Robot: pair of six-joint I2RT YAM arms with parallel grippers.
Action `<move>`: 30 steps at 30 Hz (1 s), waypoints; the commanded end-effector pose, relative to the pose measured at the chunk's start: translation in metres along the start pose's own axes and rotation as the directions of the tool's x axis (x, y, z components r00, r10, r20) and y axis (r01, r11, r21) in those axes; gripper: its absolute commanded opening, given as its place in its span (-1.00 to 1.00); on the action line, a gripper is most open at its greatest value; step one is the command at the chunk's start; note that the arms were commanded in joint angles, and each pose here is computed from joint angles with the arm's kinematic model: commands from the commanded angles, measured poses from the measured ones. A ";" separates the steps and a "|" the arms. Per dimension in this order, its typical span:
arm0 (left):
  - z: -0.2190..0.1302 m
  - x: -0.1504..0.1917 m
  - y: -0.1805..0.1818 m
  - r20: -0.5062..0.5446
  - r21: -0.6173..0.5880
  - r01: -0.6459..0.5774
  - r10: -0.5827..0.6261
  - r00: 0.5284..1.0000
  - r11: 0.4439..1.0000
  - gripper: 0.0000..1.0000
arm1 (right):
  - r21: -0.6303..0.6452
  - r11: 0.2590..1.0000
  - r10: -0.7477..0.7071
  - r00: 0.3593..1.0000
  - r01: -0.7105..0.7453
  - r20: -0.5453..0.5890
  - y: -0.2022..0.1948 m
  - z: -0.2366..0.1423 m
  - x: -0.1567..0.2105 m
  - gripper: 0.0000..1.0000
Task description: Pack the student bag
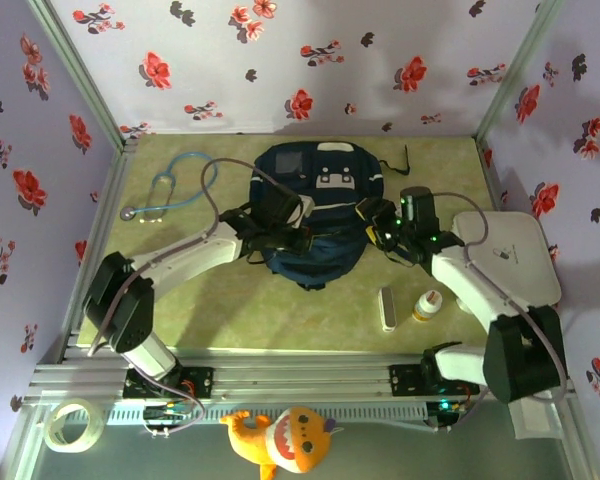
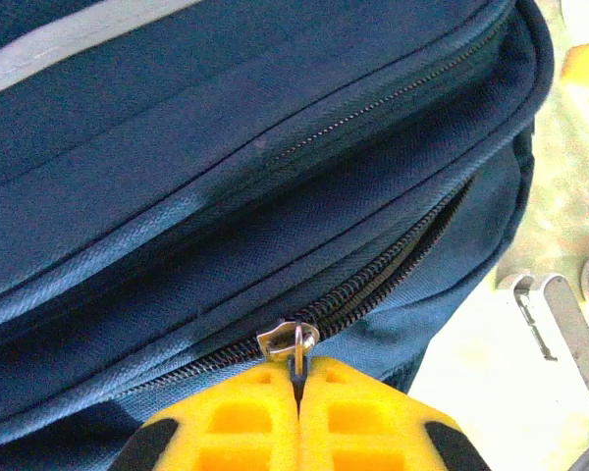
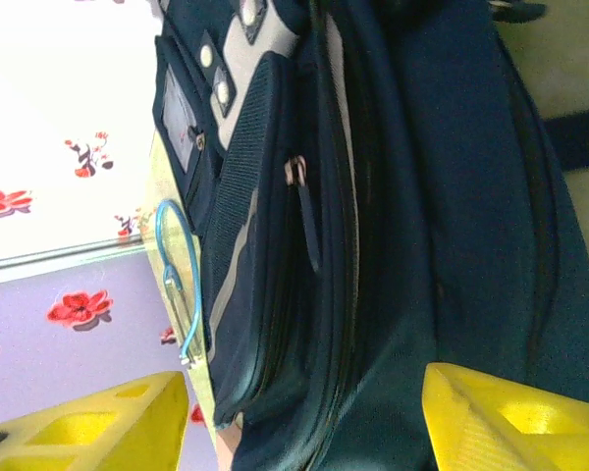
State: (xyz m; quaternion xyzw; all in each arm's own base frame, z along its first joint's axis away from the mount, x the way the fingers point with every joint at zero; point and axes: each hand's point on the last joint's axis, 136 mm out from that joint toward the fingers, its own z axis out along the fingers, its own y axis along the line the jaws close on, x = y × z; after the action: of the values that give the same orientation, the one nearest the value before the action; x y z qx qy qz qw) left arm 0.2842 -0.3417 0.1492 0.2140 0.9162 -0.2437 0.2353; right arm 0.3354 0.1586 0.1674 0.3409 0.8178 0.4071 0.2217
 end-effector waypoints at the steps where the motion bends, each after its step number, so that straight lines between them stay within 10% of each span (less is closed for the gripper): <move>1: 0.000 -0.029 -0.032 0.070 0.099 -0.042 0.035 0.997 0.994 -1.00 | 0.088 0.995 0.049 0.996 -0.056 0.078 -0.023 -0.012 -0.001 0.28; 25: 0.018 -0.018 -0.042 -0.015 0.120 -0.069 0.072 0.997 0.990 -1.00 | 0.031 0.992 0.123 0.991 -0.122 -0.048 -0.012 0.031 0.035 -0.04; 30: 0.015 -0.010 -0.038 -0.040 0.111 -0.113 0.118 0.992 0.987 -1.00 | 0.037 0.993 0.111 0.993 -0.110 -0.038 -0.013 0.037 0.030 -0.38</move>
State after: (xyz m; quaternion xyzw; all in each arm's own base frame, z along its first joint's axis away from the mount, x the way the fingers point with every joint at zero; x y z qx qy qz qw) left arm 0.2796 -0.3724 0.1364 0.2506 0.9119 -0.2563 0.1999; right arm 0.3231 0.1901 0.1224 0.3908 0.8138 0.3993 0.1596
